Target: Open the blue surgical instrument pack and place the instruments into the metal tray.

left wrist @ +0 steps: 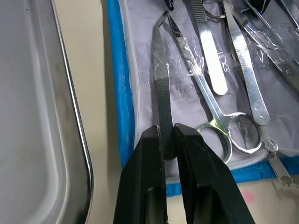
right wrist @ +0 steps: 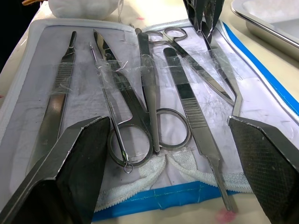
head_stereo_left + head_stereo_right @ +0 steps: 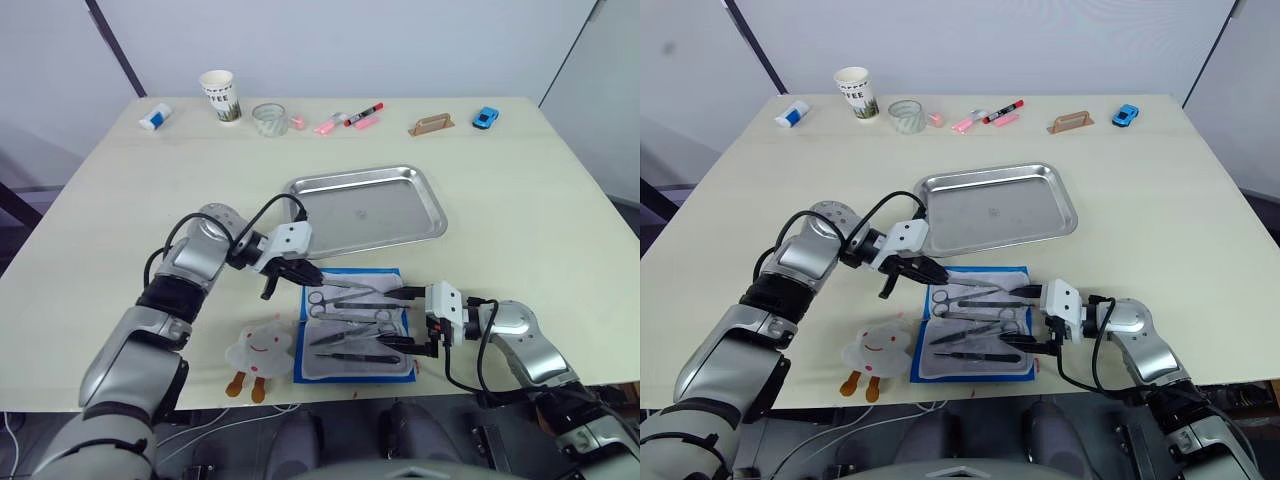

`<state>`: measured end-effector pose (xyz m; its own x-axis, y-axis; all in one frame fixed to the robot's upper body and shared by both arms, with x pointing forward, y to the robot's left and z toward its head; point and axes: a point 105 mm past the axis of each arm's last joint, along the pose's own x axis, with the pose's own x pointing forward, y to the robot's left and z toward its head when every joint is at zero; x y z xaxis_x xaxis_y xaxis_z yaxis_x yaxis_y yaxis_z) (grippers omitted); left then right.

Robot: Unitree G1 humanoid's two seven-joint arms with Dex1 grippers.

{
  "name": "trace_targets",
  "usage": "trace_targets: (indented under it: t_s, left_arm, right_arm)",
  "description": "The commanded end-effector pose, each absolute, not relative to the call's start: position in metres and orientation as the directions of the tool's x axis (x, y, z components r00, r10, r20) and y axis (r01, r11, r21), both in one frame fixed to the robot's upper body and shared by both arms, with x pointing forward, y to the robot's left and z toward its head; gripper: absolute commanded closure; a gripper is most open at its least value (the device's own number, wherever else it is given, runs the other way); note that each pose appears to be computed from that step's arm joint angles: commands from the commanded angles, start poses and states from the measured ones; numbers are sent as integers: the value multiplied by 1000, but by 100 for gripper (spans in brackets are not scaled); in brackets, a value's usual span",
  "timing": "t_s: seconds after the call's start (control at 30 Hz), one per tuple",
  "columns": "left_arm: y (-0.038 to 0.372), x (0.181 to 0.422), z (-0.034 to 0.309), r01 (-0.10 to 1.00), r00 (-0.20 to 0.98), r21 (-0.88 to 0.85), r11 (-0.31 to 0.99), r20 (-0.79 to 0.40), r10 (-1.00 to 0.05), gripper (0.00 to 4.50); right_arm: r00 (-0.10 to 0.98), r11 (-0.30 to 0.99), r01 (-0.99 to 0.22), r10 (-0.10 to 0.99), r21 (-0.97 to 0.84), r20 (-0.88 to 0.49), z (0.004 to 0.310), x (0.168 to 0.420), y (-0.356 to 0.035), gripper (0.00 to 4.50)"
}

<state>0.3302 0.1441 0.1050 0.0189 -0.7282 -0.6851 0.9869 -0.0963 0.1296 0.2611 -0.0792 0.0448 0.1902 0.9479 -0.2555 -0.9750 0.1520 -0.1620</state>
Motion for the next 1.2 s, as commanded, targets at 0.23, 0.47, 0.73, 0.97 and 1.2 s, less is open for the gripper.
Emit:
trace_targets:
  t_s: [0.23,0.47,0.73,0.97,1.2]
  left_arm:
    - [157,331,121,982,59,173,-75,-661,-748,446]
    - [159,330,128,982,65,178,-70,-655,-752,446]
    - [164,330,132,984,76,173,-53,-662,-746,446]
    - [166,327,132,986,72,158,-46,-665,-743,446]
    - [173,327,134,987,85,160,-31,-665,-742,446]
  right_arm:
    - [240,252,-967,853,-37,-463,-10,254,-101,11]
    - [236,250,-968,851,-32,-468,-10,253,-101,11]
    - [230,246,-969,850,-29,-474,-11,252,-102,11]
    - [228,244,-969,849,-29,-476,-12,251,-102,11]
    - [226,242,-970,849,-29,-477,-13,251,-101,11]
